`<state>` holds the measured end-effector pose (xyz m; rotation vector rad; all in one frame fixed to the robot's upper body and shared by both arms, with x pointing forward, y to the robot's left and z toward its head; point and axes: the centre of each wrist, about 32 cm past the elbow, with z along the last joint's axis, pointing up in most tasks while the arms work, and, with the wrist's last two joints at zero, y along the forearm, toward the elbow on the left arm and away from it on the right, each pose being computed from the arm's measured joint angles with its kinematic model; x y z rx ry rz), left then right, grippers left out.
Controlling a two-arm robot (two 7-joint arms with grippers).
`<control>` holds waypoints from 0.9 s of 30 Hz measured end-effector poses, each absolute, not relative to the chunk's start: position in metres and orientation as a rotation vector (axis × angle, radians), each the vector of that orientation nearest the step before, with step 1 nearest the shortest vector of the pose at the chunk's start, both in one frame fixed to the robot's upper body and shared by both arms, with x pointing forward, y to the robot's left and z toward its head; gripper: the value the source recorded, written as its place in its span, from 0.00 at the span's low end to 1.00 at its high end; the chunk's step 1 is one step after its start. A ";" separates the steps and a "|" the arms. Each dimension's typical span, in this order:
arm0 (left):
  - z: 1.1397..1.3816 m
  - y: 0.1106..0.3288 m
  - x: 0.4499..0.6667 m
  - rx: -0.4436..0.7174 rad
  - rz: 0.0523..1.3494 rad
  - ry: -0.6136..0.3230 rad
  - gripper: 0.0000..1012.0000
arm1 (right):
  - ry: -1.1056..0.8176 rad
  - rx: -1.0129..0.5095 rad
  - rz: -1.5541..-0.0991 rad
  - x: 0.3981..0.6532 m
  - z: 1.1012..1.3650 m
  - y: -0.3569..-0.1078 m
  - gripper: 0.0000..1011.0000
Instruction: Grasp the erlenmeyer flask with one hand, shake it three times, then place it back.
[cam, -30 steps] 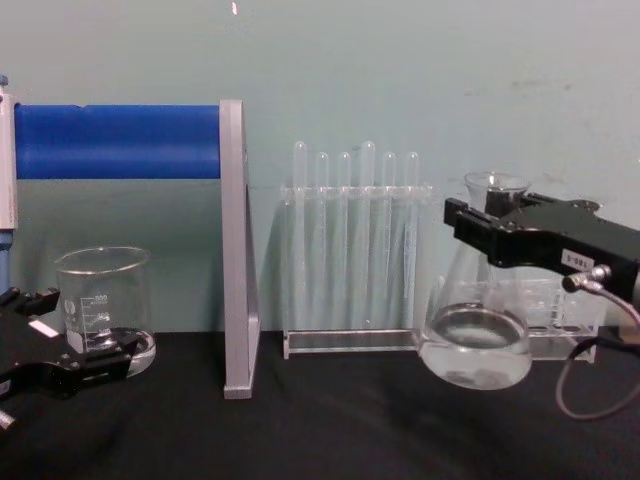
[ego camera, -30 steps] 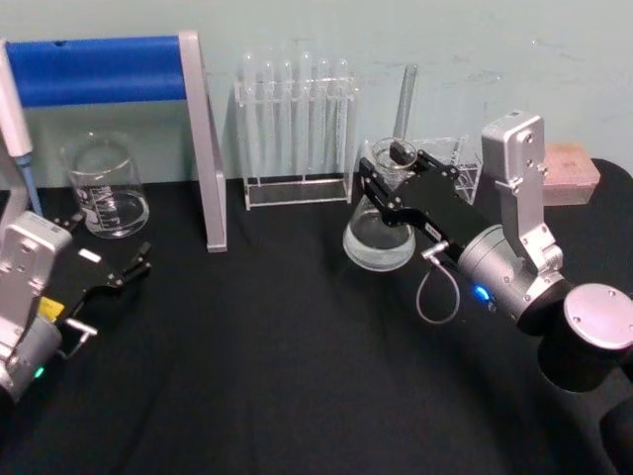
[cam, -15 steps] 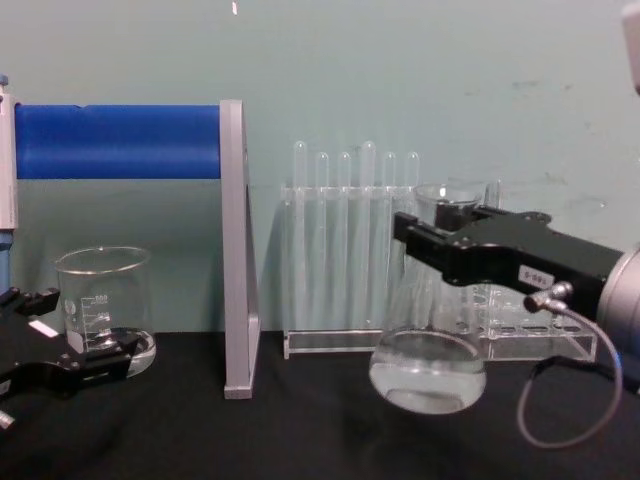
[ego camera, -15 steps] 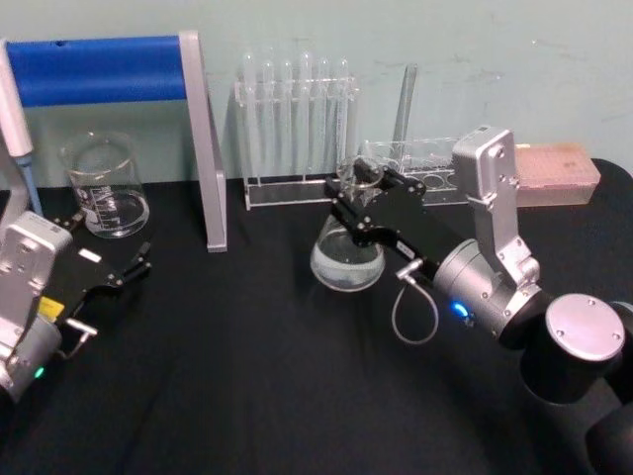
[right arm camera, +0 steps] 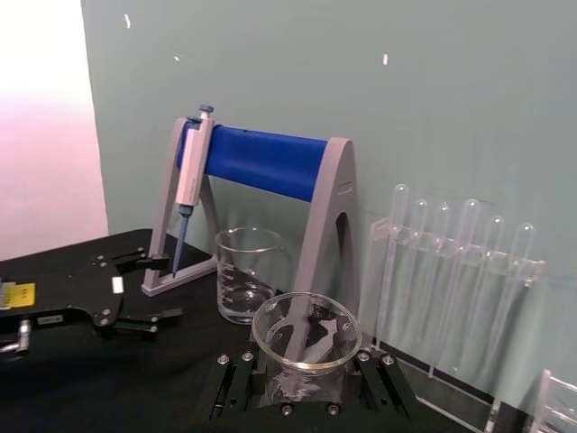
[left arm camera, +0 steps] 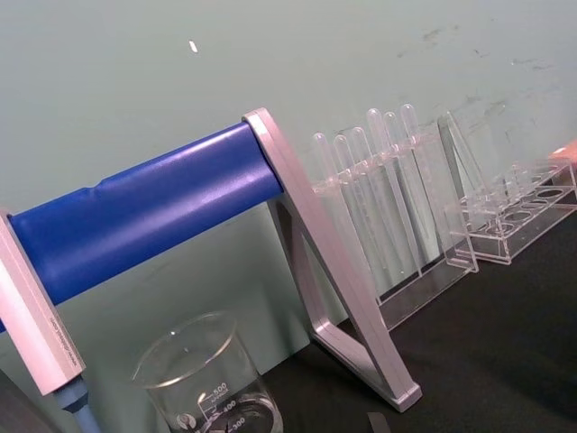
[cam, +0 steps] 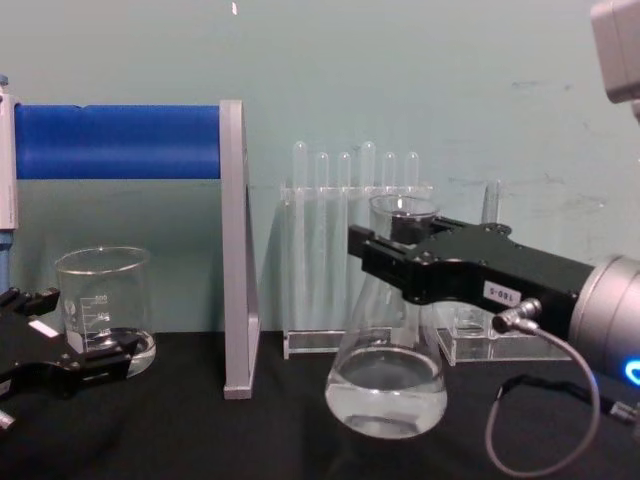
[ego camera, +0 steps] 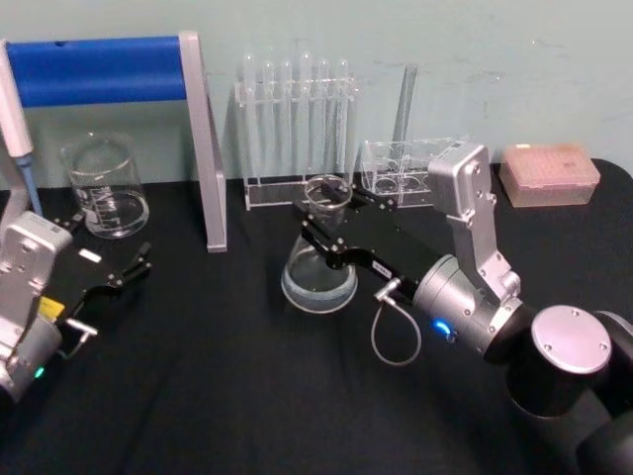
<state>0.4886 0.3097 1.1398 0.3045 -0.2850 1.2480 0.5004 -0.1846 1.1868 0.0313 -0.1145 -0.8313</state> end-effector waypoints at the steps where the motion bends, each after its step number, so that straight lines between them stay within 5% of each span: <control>1: 1.140 0.310 0.489 0.304 1.248 -0.285 0.99 | -0.113 0.032 -0.825 0.500 1.187 -0.184 0.44; 27: 1.140 0.310 0.489 0.304 1.248 -0.285 0.99 | -0.111 0.028 -0.749 0.496 1.166 -0.177 0.44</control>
